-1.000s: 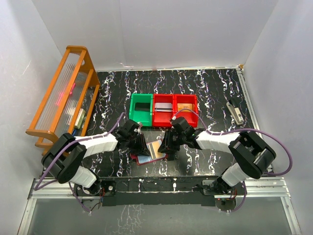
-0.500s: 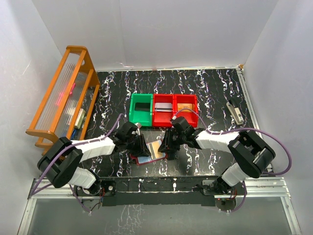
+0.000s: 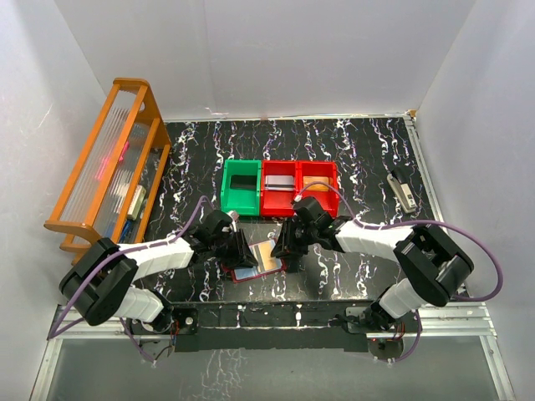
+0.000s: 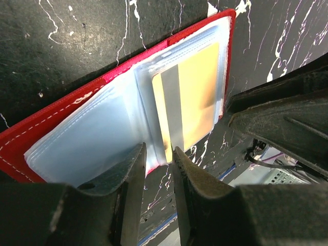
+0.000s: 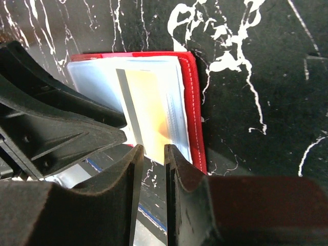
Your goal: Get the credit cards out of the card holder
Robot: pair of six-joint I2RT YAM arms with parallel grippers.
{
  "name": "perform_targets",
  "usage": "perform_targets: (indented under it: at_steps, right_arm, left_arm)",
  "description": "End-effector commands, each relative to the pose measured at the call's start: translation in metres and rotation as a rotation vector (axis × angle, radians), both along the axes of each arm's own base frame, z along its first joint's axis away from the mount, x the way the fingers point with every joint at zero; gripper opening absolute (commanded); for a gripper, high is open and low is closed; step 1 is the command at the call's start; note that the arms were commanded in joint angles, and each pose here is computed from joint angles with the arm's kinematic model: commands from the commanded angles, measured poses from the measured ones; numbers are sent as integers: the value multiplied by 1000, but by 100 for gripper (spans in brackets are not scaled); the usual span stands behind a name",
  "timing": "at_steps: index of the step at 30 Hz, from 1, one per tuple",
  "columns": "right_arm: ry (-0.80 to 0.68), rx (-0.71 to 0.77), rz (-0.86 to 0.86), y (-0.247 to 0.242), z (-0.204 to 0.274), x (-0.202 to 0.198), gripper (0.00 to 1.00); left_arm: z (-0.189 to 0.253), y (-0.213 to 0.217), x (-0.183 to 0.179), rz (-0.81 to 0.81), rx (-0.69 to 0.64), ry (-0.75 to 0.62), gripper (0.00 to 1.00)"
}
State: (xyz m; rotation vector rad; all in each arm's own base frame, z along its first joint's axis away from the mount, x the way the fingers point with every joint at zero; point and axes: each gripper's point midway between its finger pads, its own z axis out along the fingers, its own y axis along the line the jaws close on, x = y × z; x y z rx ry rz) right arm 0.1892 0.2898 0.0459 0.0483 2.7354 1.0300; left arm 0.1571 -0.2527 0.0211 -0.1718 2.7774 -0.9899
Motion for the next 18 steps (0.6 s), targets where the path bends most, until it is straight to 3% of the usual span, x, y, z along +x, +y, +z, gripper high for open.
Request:
perform_targets:
  at_steps: [1, 12, 18]
  right_arm:
    - [-36, 121, 15, 17, 22, 6, 22]
    - [34, 75, 10, 10, -8, -5, 21]
    - [61, 121, 21, 15, -8, -12, 21]
  left_arm:
    - [-8, 8, -8, -1, 40, 25, 27]
    - [-5, 4, -6, -5, 21, 20, 28]
    - [-12, 3, -9, -7, 19, 44, 29]
